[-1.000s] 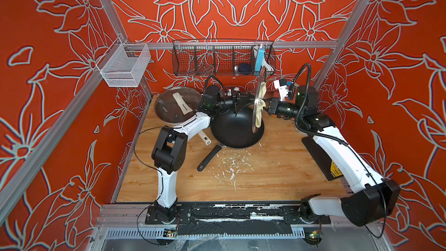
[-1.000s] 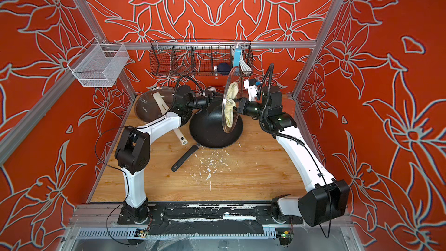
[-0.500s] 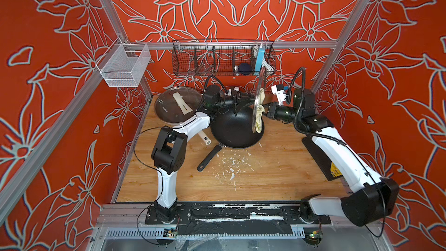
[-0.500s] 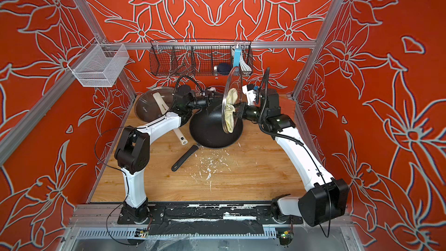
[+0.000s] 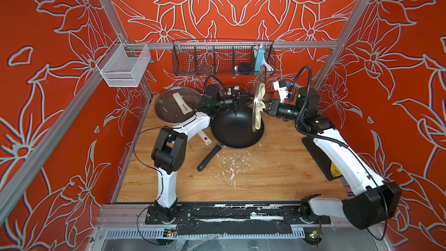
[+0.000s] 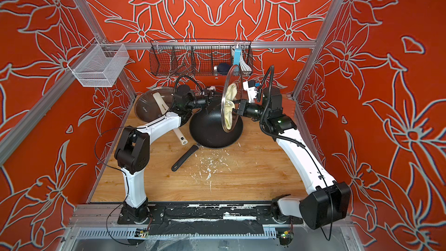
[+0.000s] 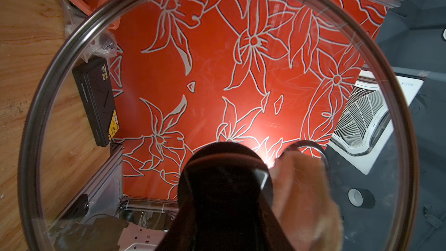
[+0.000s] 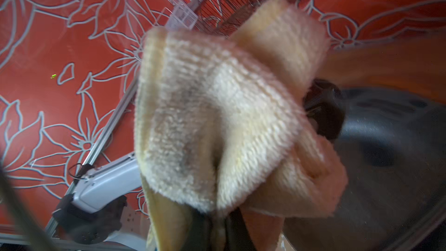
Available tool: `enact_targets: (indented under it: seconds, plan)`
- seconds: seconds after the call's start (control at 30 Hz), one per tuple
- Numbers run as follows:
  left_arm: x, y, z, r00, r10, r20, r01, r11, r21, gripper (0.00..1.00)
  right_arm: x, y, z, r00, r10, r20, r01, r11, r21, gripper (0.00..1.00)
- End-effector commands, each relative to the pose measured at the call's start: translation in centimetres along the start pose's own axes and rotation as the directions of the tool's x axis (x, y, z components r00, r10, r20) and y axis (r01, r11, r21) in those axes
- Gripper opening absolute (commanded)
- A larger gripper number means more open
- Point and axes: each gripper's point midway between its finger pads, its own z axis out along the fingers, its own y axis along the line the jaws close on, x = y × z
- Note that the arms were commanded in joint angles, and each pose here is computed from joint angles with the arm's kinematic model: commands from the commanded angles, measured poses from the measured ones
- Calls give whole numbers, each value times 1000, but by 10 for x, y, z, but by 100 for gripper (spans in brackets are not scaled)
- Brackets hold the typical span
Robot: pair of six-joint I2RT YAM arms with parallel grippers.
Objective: Wipe the pot lid with a cloth
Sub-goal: Wipe the pot lid.
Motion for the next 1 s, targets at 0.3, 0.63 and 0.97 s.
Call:
enact_targets:
  seconds: [0.3, 0.63, 0.97]
  plan:
    - [45, -86, -5, 968, 251, -27, -243, 957, 157, 0, 24, -44, 6, 998, 61, -30, -59, 995, 84, 0]
    - [42, -73, -2, 972, 230, -39, -222, 964, 143, 0, -64, 58, -14, 984, -133, 115, 144, 985, -91, 0]
    - [53, -72, -3, 969, 238, -65, -227, 964, 137, 0, -127, -44, -3, 976, -48, 214, 19, 990, 137, 0]
